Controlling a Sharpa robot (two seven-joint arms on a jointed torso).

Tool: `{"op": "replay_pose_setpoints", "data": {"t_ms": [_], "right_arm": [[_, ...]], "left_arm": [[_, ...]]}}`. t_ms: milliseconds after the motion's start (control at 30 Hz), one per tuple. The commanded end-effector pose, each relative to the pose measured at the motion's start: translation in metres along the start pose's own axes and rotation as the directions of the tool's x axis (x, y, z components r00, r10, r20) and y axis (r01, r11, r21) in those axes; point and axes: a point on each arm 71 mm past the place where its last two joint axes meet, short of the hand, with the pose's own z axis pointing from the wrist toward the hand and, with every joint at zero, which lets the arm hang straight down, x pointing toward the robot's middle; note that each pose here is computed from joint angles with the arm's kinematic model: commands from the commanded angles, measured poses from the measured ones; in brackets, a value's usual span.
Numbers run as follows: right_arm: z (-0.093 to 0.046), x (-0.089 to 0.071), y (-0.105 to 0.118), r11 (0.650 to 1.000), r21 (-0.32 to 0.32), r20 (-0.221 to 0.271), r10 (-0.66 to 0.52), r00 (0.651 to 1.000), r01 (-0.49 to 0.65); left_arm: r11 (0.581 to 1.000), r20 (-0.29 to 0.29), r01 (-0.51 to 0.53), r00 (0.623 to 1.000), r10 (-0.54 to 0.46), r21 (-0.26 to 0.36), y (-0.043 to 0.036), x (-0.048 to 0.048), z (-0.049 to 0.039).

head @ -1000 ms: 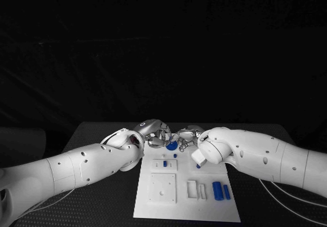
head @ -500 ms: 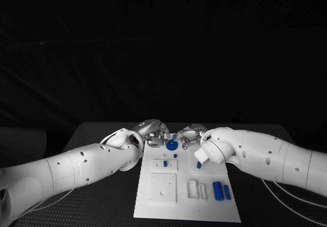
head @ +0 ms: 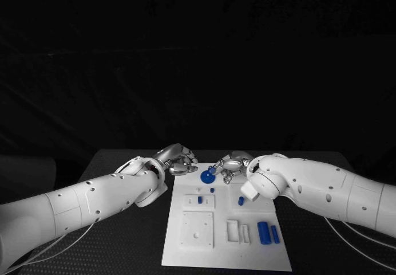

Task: Assemble the parts on the task board

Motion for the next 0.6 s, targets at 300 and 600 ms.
{"op": "replay_pose_setpoints", "data": {"t_ms": [300,600], "right_arm": [[-0.005,0.004,0.010,0.941,-0.165,0.008,-0.299,0.954,0.296],[-0.009,0.011,0.010,0.898,-0.192,-0.079,-0.416,0.906,0.396]], "left_arm": [[0.963,-0.085,0.260,0.964,-0.254,0.075,-0.0079,-0.0167,-0.0083],[0.941,-0.325,0.339,0.892,-0.313,0.023,-0.0178,-0.0168,-0.0167]]}}
